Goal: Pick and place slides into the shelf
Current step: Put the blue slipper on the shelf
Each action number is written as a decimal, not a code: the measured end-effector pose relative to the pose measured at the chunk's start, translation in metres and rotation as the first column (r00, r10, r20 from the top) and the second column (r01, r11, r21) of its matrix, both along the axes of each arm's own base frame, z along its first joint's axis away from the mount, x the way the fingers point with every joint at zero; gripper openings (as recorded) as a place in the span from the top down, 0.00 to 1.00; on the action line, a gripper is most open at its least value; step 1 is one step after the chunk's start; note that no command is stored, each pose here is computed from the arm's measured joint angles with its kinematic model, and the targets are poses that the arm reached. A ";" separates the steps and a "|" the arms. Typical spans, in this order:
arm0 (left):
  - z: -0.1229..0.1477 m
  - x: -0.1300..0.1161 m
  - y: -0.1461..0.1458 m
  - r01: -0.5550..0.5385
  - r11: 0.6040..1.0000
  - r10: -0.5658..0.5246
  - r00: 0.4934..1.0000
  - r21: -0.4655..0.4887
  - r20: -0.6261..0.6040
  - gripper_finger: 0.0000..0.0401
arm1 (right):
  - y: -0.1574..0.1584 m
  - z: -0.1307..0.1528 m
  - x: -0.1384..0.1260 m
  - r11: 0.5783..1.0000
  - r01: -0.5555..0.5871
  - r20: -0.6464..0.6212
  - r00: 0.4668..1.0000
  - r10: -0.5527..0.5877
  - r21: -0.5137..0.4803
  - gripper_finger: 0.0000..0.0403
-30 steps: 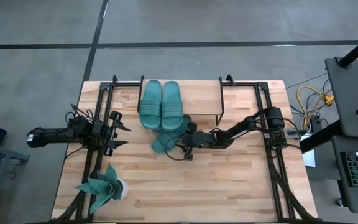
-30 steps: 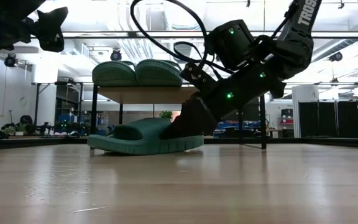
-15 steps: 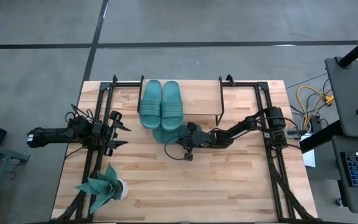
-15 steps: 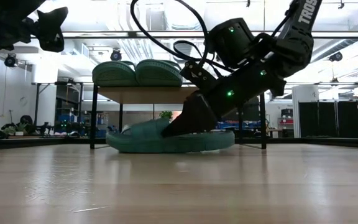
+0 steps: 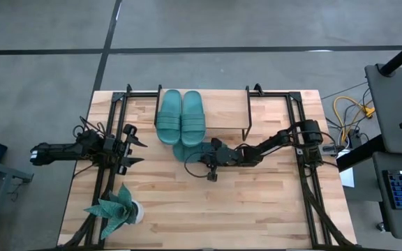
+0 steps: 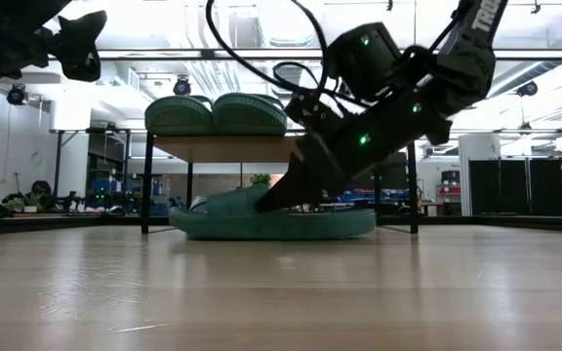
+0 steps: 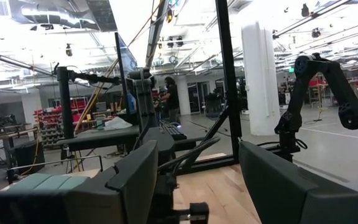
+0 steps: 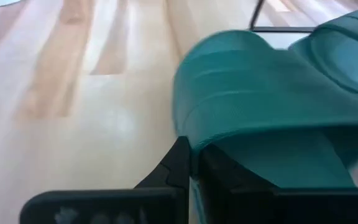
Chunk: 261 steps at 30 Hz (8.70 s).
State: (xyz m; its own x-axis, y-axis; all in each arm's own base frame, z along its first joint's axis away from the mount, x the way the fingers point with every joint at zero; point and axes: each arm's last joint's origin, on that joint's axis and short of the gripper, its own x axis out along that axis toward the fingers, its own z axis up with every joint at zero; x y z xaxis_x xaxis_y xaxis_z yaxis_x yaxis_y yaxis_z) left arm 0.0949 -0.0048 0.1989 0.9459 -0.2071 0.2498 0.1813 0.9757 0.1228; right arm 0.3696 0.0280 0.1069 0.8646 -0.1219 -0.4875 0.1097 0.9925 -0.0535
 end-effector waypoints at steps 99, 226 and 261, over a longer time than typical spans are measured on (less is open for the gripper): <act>0.000 0.138 -0.020 -0.087 0.751 0.066 0.996 0.654 0.057 0.47 | 0.077 0.145 -0.071 0.991 -0.137 0.189 0.973 0.132 0.014 0.97; 0.011 0.094 -0.036 0.112 0.745 -0.251 0.960 0.658 0.121 0.83 | 0.178 0.138 -0.103 0.713 0.002 0.079 0.994 0.076 -0.701 0.84; 0.029 0.078 -0.027 -0.063 0.886 -0.039 0.977 0.458 0.209 0.56 | 0.178 0.161 -0.111 0.595 0.453 0.295 0.890 -0.348 -0.664 0.85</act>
State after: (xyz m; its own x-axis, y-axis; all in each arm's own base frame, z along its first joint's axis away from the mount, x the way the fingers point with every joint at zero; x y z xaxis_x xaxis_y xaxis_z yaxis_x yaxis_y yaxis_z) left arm 0.1733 -0.0322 0.2280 0.8865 -0.3354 0.3186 0.0906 0.8013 0.5913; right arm 0.2588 0.2061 0.2681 0.6870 -0.7267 0.0010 0.5441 0.5134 -0.6636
